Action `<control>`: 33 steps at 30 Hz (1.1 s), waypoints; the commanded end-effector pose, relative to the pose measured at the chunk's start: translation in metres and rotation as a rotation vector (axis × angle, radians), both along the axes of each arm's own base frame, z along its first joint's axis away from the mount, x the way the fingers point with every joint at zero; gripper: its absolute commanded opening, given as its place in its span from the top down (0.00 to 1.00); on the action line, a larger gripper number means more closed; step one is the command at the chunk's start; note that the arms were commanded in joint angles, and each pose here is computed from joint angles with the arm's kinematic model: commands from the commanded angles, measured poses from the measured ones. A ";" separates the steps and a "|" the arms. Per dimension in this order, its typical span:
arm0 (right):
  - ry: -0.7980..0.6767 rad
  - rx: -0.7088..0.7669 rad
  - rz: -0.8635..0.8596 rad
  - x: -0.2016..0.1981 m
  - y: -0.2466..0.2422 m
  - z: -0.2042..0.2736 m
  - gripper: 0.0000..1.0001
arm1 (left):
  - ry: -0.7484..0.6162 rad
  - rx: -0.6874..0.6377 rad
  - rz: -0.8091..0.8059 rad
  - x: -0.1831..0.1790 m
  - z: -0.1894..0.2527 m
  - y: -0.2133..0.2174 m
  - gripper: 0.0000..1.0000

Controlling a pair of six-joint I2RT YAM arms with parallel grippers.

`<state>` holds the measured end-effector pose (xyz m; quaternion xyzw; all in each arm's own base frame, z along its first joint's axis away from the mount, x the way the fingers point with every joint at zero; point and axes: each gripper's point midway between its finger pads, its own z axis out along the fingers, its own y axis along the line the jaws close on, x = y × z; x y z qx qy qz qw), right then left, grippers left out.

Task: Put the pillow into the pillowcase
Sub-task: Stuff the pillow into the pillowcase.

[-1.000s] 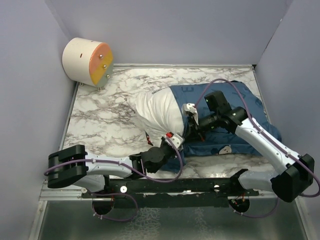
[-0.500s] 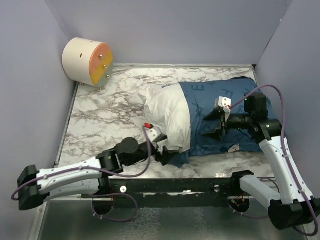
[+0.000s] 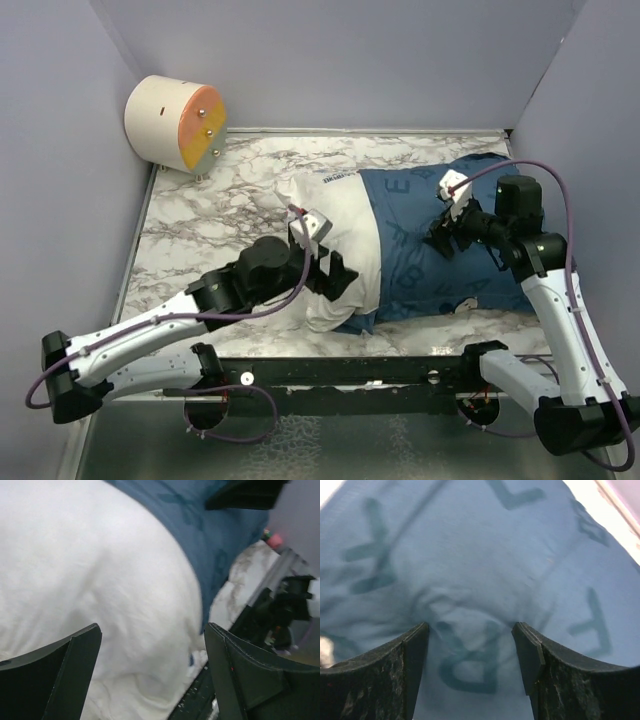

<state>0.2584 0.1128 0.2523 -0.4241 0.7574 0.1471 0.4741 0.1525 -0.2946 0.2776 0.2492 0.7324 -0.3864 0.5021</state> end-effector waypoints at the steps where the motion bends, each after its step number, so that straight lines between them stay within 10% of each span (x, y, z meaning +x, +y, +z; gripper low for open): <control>1: -0.066 -0.203 -0.328 0.039 -0.072 -0.010 0.32 | 0.065 0.097 0.065 0.053 -0.008 0.001 0.14; 8: 0.034 -0.218 -0.299 0.058 -0.087 -0.057 0.49 | 0.206 0.068 -0.022 0.108 -0.039 -0.024 0.18; 18: 0.026 -0.109 -0.130 0.162 -0.025 -0.025 0.79 | 0.403 -0.029 -0.195 0.077 -0.105 -0.059 0.90; 26: 0.010 -0.054 0.074 0.182 0.069 0.000 0.75 | 0.366 -0.014 -0.303 0.038 -0.113 -0.114 0.82; 33: -0.129 0.034 0.213 0.095 0.069 0.051 0.28 | 0.295 -0.085 -0.332 0.035 -0.090 -0.121 0.54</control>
